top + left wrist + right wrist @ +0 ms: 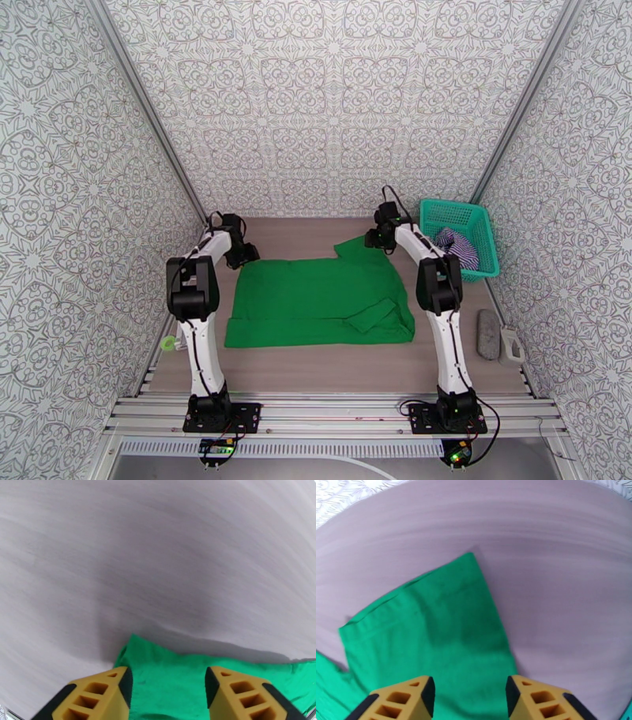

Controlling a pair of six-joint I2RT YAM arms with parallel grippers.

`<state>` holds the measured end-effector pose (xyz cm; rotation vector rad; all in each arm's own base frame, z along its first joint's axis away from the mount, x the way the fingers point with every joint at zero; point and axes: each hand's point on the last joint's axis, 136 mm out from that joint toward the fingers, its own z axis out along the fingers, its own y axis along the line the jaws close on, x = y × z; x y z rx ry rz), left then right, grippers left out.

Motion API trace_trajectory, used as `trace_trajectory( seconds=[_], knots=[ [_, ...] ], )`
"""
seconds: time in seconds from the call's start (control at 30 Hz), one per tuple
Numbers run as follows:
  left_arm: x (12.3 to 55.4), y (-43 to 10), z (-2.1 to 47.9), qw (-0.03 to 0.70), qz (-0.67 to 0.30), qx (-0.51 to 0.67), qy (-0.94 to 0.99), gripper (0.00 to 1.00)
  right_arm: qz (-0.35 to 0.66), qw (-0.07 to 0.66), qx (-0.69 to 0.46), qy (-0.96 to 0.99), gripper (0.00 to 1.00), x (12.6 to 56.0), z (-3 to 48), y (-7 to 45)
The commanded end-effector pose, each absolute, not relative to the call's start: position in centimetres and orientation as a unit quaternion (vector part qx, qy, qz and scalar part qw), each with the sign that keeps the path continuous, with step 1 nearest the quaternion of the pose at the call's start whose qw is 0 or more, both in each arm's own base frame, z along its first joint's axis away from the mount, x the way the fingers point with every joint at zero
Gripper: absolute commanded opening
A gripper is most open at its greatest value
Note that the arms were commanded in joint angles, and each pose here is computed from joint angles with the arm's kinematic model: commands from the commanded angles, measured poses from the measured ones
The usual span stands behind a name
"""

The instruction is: Fold and stack the mixed laundry pile

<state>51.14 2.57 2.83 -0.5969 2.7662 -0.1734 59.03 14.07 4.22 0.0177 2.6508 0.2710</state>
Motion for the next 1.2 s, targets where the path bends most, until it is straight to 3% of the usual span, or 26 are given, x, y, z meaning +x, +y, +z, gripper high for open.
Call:
trace_trajectory(
  seconds=[0.0,0.4,0.57,0.8,0.97,1.17],
  knots=[
    [51.1,3.5,2.4,0.14,-0.043,-0.209,0.967,0.57,0.08,0.222,0.015,0.972,0.53,59.3,3.5,12.9],
    [51.8,4.0,1.6,0.126,-0.031,-0.213,0.968,0.58,0.107,0.192,0.031,0.975,0.51,59.9,0.1,13.7],
    [52.3,4.3,1.5,0.126,-0.03,-0.216,0.968,0.53,0.113,0.199,0.03,0.973,0.45,60.5,0.5,13.9],
    [52.3,4.4,1.2,0.119,-0.033,-0.214,0.969,0.35,0.121,0.203,0.021,0.972,0.23,60.7,0.8,14.2],
    [52.3,4.6,1.6,0.121,-0.036,-0.214,0.969,0.14,0.118,0.219,0.017,0.969,0.05,61.0,2.3,14.1],
    [52.3,4.9,2.7,0.132,-0.039,-0.212,0.968,0.0,0.111,0.249,0.019,0.962,0.0,61.7,5.5,13.5]
  ],
)
